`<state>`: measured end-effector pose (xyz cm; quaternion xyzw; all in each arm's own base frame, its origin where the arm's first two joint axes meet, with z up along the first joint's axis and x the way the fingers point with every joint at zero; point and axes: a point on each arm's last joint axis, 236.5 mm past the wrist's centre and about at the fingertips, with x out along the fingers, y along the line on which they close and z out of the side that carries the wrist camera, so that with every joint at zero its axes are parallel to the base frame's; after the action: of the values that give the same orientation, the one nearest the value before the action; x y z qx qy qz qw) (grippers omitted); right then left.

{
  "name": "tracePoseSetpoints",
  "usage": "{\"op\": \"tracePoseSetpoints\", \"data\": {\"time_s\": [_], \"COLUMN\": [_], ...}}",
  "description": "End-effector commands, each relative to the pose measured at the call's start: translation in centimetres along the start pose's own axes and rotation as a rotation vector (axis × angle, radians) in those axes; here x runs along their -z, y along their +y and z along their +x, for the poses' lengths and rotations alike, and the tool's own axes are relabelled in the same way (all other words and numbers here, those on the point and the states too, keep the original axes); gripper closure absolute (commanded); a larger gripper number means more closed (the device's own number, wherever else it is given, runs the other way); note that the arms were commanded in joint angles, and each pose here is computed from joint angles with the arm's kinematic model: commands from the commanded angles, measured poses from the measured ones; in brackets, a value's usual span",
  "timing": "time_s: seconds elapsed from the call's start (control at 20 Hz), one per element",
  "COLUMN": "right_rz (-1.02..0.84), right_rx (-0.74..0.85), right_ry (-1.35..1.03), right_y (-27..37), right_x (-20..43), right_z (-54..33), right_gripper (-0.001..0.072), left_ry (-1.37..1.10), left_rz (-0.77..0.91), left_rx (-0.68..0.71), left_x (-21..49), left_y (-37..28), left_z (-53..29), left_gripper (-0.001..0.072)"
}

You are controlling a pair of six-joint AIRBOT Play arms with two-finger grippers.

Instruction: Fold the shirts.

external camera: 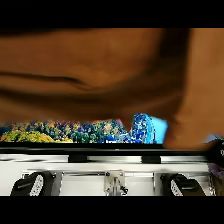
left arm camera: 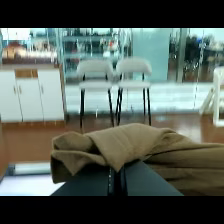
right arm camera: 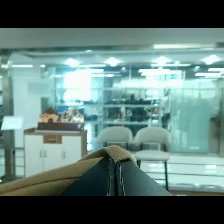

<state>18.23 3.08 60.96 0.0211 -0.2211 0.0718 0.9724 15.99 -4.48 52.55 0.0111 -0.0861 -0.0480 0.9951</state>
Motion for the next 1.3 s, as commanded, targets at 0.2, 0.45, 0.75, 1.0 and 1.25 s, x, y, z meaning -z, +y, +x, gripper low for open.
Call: {"op": "tracePoseSetpoints", "data": {"time_s": [0.2,0.45,0.75,1.0,1.25], "right_rz": [-0.039,-0.013,0.186,0.248,0.250], "right_rx": [0.100,0.147,0.118,0.166,0.179], "right_ry": [0.643,1.208,1.137,0.983,0.882], "right_y": [-3.6,-6.4,-5.8,-6.8,-7.4], "right_x": [17.6,39.3,56.8,58.6,57.2], "right_z": [2.1,2.4,11.0,14.8,16.6], "right_gripper": [0.0654,0.0653,0.0654,0.0654,0.0654], "left_ry": [0.691,1.167,1.301,1.024,0.896], "left_rz": [-0.127,-0.300,-0.560,-0.607,-0.666], "left_rx": [0.030,0.074,0.040,0.164,0.145], "left_x": [20.1,40.1,53.1,50.9,50.8], "left_y": [1.3,1.3,1.1,1.8,3.7], "left_z": [1.2,-0.6,2.2,13.4,19.7], "left_gripper": [0.0673,0.0672,0.0672,0.0672,0.0672]}}
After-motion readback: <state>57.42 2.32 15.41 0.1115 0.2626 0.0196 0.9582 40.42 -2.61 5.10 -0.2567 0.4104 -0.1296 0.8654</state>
